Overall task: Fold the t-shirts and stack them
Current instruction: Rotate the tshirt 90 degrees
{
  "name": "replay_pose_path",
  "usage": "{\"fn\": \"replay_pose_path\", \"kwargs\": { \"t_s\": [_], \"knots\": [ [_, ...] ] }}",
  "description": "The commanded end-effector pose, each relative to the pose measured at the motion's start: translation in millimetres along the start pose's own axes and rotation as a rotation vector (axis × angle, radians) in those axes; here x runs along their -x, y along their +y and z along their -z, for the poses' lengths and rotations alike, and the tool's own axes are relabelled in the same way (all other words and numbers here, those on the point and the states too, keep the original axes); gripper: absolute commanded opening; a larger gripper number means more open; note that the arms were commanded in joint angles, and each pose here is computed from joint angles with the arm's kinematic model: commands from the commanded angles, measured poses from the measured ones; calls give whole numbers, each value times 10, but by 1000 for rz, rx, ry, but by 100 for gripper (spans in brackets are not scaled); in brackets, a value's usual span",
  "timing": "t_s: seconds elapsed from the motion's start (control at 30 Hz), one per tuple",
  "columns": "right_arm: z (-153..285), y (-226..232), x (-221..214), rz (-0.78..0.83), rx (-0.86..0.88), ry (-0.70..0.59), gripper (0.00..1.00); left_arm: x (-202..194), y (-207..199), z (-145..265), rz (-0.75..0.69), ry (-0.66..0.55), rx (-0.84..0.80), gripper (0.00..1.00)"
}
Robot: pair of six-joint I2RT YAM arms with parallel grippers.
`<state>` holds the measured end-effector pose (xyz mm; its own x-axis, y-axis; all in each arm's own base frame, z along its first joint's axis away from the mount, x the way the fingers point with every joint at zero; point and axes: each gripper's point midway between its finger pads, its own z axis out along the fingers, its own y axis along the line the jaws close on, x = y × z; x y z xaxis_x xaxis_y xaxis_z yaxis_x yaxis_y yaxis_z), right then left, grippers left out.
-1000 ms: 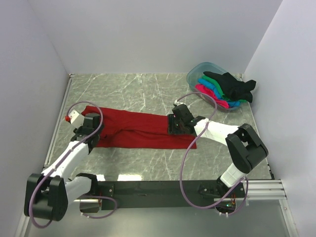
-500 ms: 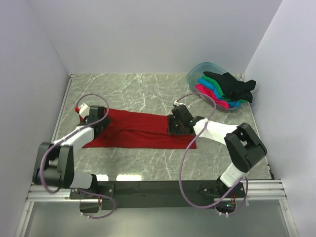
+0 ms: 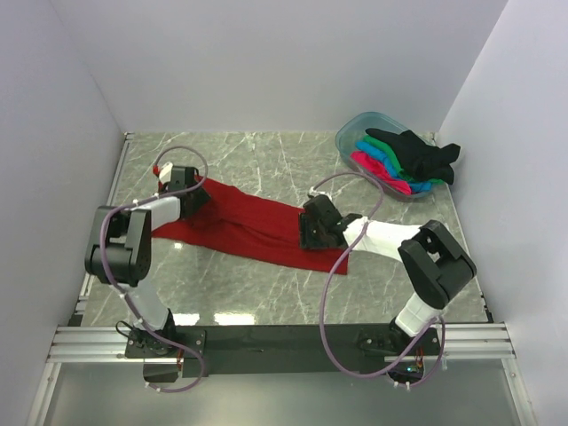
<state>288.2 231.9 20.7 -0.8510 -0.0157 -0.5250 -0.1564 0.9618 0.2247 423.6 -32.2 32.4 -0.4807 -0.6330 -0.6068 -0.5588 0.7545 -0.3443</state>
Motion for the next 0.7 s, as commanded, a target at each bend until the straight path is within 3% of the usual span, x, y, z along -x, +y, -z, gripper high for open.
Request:
{"fn": "replay_pose_path", "kwargs": {
  "t_s": [0.0, 0.4, 0.57, 0.67],
  "knots": [
    [84, 34, -402, 6, 0, 100, 58, -88, -160, -141, -53, 63, -55, 63],
    [481, 852, -954, 104, 190, 155, 58, -30, -635, -250, -197, 41, -192, 61],
    [724, 1109, -668, 165, 220, 86, 58, 307, -823, 65, -220, -57, -241, 63],
    [869, 1130, -104, 207, 169, -45, 60, 660, -844, 424, -203, -146, -221, 65]
  ]
}}
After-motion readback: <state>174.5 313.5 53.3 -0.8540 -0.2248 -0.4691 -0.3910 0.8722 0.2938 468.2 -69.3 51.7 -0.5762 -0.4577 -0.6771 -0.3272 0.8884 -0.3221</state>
